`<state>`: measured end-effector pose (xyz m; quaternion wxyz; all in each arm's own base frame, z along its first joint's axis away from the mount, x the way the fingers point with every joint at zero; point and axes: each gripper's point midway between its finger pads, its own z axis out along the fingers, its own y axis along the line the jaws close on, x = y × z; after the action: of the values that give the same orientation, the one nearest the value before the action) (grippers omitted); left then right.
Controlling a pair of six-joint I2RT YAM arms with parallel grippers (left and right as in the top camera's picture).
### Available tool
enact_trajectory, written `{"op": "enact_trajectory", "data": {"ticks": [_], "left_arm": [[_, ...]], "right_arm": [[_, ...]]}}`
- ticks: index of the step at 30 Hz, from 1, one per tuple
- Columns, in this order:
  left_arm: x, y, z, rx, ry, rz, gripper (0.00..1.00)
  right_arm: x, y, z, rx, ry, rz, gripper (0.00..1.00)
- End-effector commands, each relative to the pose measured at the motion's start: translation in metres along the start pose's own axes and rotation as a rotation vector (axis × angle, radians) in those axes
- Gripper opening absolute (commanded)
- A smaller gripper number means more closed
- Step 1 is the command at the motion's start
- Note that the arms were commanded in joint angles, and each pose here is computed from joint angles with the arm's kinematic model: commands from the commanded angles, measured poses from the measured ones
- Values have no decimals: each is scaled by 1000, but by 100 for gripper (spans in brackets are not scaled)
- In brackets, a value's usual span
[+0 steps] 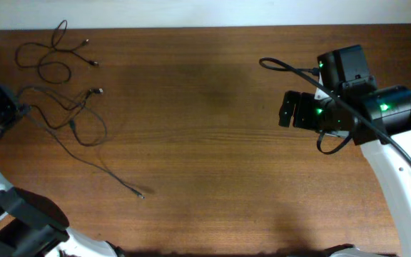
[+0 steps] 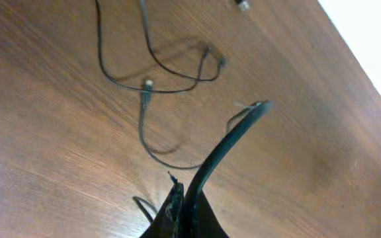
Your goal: Untangle cables
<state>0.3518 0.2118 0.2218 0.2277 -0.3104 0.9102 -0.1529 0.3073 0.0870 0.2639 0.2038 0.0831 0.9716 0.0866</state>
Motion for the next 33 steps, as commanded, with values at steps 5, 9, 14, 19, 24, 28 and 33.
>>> {"op": "enact_trajectory", "data": {"ticks": [5, 9, 14, 19, 24, 28, 33], "left_arm": [[2, 83, 39, -6, -51, -103, 0], [-1, 133, 56, -104, -83, -142, 0], [-1, 175, 64, -224, -85, -175, 0], [6, 230, 67, -468, -55, -197, 1], [4, 275, 58, -704, -67, -204, 3], [-9, 289, 45, -800, -129, -198, 52], [-20, 291, 43, -805, -177, -192, 99]], "right_arm": [[-3, 1, -1, 2, -13, -20, 99], [-3, 1, -1, 2, -13, -20, 98], [-3, 1, -1, 2, -13, -19, 99], [-3, 1, -1, 2, -13, -19, 98], [-3, 1, -1, 1, -13, -19, 99], [-4, 1, -1, 1, -14, -18, 99], [-4, 2, -1, -1, -17, -15, 99]]}}
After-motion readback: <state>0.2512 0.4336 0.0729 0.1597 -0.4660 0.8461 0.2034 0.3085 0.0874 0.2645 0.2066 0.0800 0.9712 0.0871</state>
